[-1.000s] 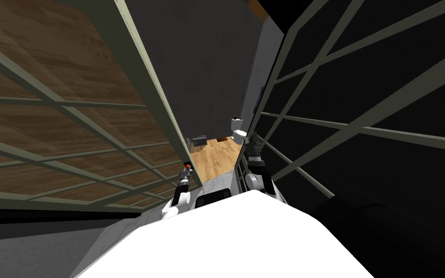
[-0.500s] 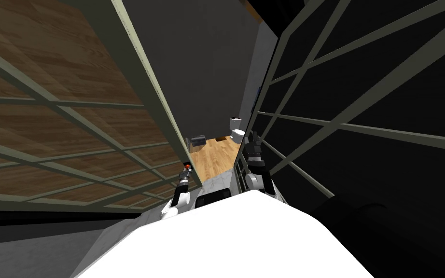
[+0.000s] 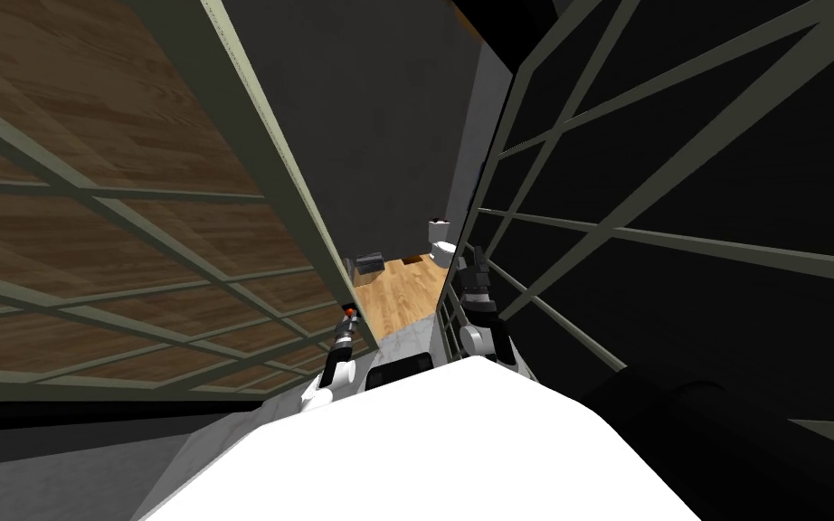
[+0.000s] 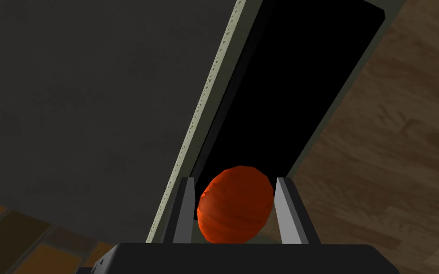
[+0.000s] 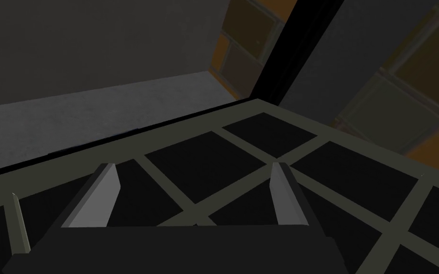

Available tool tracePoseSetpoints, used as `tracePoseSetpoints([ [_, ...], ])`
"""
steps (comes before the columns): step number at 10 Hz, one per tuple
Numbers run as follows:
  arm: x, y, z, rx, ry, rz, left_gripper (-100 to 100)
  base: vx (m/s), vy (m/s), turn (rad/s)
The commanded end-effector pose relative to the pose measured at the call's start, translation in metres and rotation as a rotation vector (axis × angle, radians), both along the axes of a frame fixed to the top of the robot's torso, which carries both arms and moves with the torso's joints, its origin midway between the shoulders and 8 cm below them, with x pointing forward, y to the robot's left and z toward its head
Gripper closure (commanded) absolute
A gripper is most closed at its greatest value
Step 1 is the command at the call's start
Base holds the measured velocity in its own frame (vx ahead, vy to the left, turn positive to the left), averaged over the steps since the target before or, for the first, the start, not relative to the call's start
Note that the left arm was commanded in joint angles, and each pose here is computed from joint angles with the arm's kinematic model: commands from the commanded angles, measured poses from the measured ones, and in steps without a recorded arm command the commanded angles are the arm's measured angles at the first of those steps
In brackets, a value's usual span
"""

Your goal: Pull the door open

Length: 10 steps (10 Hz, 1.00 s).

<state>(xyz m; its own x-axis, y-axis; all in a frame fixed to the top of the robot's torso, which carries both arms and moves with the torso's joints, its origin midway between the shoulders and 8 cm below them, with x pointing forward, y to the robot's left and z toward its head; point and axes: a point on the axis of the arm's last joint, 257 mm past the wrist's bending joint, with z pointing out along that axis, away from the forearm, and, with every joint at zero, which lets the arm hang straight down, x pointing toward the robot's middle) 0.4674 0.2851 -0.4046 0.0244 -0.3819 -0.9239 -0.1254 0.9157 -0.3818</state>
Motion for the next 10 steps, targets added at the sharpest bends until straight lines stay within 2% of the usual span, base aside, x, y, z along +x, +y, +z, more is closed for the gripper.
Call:
tracePoseSetpoints([
  [1, 0.0007, 0.0088, 0.0049, -0.029, -0.016, 0.014, 100, -0.036, 0.012, -0.028],
  [8, -0.0003, 0.0171, 0.0059, -0.216, -0.046, 0.032, 100, -0.037, 0.010, -0.044],
  [10, -0.0003, 0.0171, 0.0059, -0.232, -0.048, 0.032, 100, -0.024, 0.001, -0.013],
])
